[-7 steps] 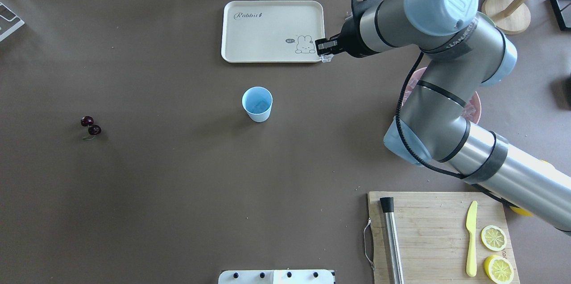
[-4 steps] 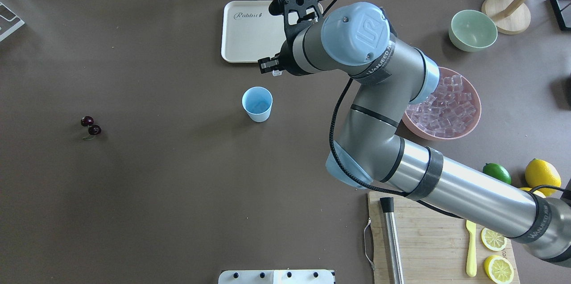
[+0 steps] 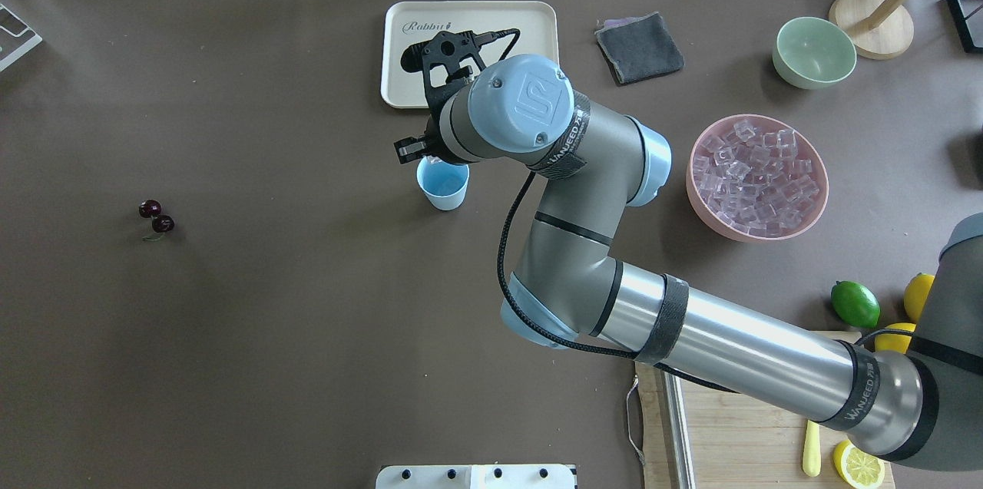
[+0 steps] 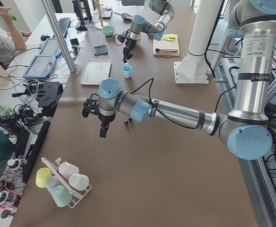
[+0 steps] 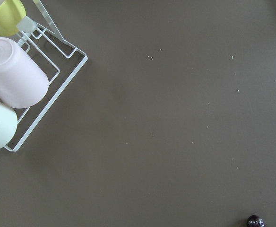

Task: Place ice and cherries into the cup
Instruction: 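Open the right gripper to drop the ice cube into the cup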

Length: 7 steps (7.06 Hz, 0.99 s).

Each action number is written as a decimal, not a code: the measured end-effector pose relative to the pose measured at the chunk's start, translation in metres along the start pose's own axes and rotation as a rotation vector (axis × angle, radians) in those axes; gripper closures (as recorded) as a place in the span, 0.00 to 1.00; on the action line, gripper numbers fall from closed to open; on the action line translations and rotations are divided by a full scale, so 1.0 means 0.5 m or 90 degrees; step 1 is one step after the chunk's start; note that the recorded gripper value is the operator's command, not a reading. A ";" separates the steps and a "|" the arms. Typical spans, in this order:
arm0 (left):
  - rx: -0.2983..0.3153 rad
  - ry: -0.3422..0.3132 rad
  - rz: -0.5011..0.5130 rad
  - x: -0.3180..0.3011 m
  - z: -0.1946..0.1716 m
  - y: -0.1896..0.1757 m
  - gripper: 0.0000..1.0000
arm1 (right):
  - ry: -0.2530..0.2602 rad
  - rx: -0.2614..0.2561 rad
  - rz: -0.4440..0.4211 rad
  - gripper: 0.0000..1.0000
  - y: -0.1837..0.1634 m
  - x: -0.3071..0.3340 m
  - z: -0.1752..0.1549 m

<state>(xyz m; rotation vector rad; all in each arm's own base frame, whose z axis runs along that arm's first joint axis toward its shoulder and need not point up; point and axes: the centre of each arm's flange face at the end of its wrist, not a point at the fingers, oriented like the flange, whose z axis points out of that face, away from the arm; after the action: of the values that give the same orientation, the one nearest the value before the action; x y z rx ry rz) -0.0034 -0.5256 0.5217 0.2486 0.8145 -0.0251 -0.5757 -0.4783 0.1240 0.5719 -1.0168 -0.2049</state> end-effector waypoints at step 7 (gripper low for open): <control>0.011 0.004 0.015 0.027 -0.012 -0.022 0.02 | -0.009 0.004 -0.004 0.00 -0.024 0.069 -0.014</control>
<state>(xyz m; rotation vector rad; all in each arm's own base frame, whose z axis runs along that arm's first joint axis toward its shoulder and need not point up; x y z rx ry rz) 0.0004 -0.5337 0.5058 0.2746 0.8179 -0.0090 -0.5504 -0.5003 0.1403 0.5804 -1.0289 -0.2122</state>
